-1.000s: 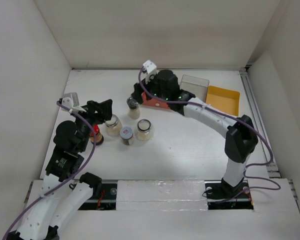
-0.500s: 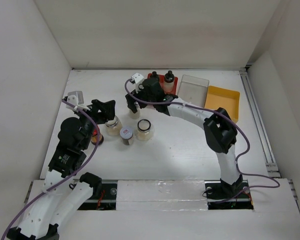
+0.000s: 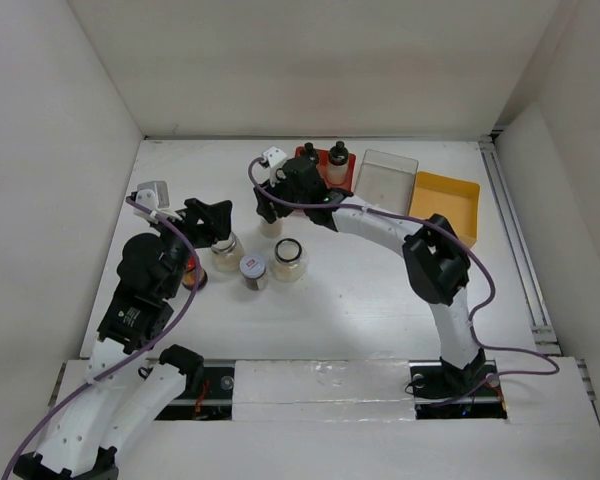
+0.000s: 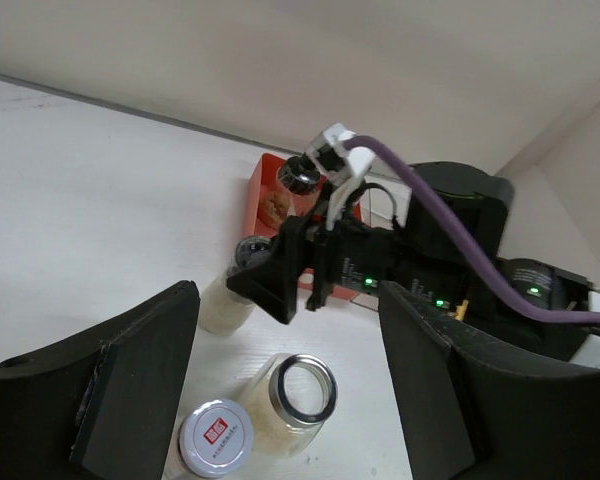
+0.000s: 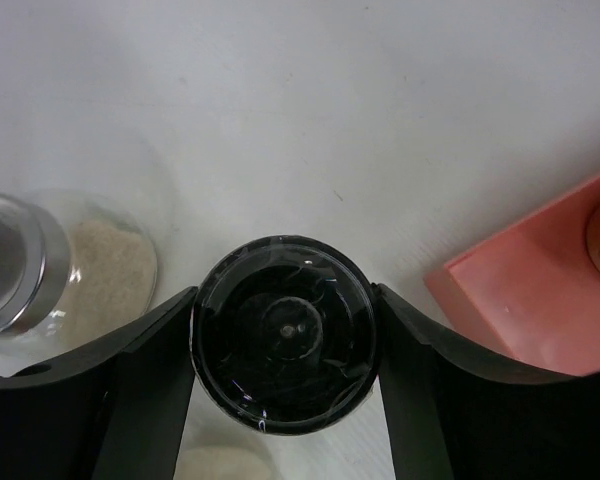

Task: Organize the condiment bottles

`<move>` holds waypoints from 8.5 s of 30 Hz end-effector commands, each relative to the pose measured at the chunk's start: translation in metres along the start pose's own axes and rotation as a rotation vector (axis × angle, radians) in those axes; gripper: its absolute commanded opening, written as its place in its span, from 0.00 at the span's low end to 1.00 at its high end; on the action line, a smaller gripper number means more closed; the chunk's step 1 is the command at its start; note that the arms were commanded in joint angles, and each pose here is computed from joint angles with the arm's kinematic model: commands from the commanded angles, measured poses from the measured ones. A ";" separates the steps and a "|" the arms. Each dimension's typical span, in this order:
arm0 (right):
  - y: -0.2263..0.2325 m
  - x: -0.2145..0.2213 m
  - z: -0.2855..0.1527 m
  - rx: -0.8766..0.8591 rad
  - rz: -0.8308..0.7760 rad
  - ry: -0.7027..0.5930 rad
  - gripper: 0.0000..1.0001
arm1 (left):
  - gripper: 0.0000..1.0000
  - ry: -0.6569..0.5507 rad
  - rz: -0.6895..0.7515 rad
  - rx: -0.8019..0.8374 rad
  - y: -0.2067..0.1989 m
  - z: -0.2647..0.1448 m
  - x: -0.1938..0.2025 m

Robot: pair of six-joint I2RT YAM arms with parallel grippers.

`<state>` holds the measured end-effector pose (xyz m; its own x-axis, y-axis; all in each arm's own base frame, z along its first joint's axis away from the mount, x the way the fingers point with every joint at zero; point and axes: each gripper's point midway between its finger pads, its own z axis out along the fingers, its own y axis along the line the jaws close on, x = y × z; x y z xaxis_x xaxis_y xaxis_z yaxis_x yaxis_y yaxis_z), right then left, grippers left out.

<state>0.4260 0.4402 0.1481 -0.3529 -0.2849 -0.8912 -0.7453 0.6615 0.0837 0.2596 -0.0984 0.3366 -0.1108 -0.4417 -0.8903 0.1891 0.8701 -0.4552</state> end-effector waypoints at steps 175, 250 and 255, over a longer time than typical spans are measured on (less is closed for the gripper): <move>-0.303 -0.095 -0.193 0.569 0.066 -0.532 1.00 | 0.80 0.079 0.061 0.184 -0.035 0.008 0.009; -0.280 -0.016 -0.339 0.978 0.254 -0.466 0.58 | 0.60 -0.043 0.009 0.097 -0.018 -0.009 -0.015; -0.333 -0.018 -0.343 1.010 0.259 -0.493 0.59 | 0.60 -0.038 0.009 0.107 -0.020 -0.009 -0.014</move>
<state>0.4536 0.0022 0.2109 -0.2581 0.0687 -0.9637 0.1895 0.9817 0.0192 0.2498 -0.1053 0.3415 -0.1070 -0.4199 -0.9012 0.2610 0.8628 -0.4330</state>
